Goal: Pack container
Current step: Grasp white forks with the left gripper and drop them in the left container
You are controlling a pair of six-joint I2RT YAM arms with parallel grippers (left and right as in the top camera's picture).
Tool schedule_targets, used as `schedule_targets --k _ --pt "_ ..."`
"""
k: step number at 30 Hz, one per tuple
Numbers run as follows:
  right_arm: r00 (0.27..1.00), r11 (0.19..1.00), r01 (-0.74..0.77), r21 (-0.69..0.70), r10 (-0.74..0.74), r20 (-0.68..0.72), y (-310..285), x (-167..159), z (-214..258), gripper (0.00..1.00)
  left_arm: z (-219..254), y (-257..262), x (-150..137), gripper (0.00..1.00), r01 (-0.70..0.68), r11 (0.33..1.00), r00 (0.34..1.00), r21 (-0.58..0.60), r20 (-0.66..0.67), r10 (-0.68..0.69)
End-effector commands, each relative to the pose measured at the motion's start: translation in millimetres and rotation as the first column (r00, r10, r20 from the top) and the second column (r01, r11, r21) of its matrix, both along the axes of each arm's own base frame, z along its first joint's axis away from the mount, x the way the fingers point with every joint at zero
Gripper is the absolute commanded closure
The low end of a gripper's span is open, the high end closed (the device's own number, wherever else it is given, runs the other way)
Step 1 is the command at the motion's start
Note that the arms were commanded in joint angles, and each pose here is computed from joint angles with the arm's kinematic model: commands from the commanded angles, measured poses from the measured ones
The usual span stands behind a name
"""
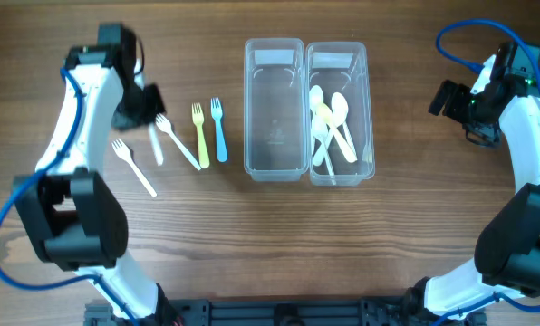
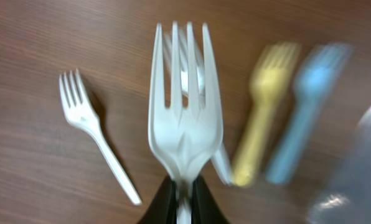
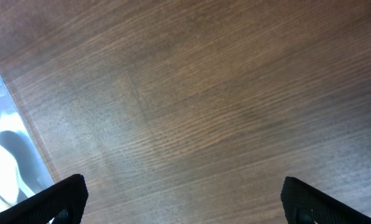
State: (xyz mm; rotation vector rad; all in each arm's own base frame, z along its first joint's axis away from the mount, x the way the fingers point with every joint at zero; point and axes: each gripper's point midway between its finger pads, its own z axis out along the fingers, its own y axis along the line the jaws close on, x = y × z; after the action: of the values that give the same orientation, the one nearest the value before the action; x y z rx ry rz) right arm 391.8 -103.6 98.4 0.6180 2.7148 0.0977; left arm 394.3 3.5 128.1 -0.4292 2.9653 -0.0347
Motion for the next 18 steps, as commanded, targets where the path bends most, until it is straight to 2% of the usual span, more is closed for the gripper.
schedule_targets --k 1,5,10,11,12,13,15,16,17,18 --pt "1.0 1.0 -0.009 0.015 0.009 -0.014 3.7 -1.0 -6.5 0.01 90.8 -87.4 14.5 0.96 0.227 0.972 0.946 -0.061 0.25 -0.206" --pt "1.0 1.0 -0.009 0.015 0.009 -0.014 3.7 -1.0 -6.5 0.01 84.8 -187.9 -0.7 0.96 0.451 0.891 0.863 -0.058 0.282 -0.418" --pt "1.0 1.0 -0.009 0.015 0.009 -0.013 3.6 -0.7 -6.4 0.01 37.6 -250.1 10.1 0.96 0.547 0.836 0.811 -0.038 0.271 -0.518" --pt "1.0 1.0 -0.009 0.015 0.009 -0.013 3.7 -0.8 -6.5 0.01 17.9 -258.2 13.1 0.96 0.555 0.831 0.812 -0.039 0.246 -0.53" --pt "1.0 1.0 -0.009 0.015 0.009 -0.013 3.7 -0.8 -6.5 0.01 -5.6 -255.2 19.7 0.96 0.468 0.883 0.869 -0.037 0.204 -0.452" --pt "1.0 1.0 -0.009 0.015 0.009 -0.014 3.7 -0.9 -6.5 0.0 -18.3 -252.9 22.0 0.96 0.415 0.909 0.898 -0.041 0.178 -0.402" --pt "1.0 1.0 -0.009 0.015 0.009 -0.013 3.6 -0.7 -6.4 0.01 -52.1 -251.8 24.2 0.96 0.378 0.925 0.922 -0.047 0.115 -0.371" --pt "1.0 1.0 -0.009 0.015 0.009 -0.013 3.6 -0.7 -6.4 0.01 -62.6 -251.3 23.4 0.94 0.385 0.922 0.92 -0.042 0.093 -0.38" --pt "1.0 1.0 -0.009 0.015 0.009 -0.013 3.6 -0.7 -6.4 0.01 -67.3 -250.2 21.4 0.84 0.4 0.916 0.915 -0.036 0.077 -0.396" --pt "1.0 1.0 -0.009 0.015 0.009 -0.013 3.6 -0.7 -6.4 0.0 -62.5 -251.4 19.4 0.68 0.402 0.914 0.914 -0.048 0.079 -0.398"
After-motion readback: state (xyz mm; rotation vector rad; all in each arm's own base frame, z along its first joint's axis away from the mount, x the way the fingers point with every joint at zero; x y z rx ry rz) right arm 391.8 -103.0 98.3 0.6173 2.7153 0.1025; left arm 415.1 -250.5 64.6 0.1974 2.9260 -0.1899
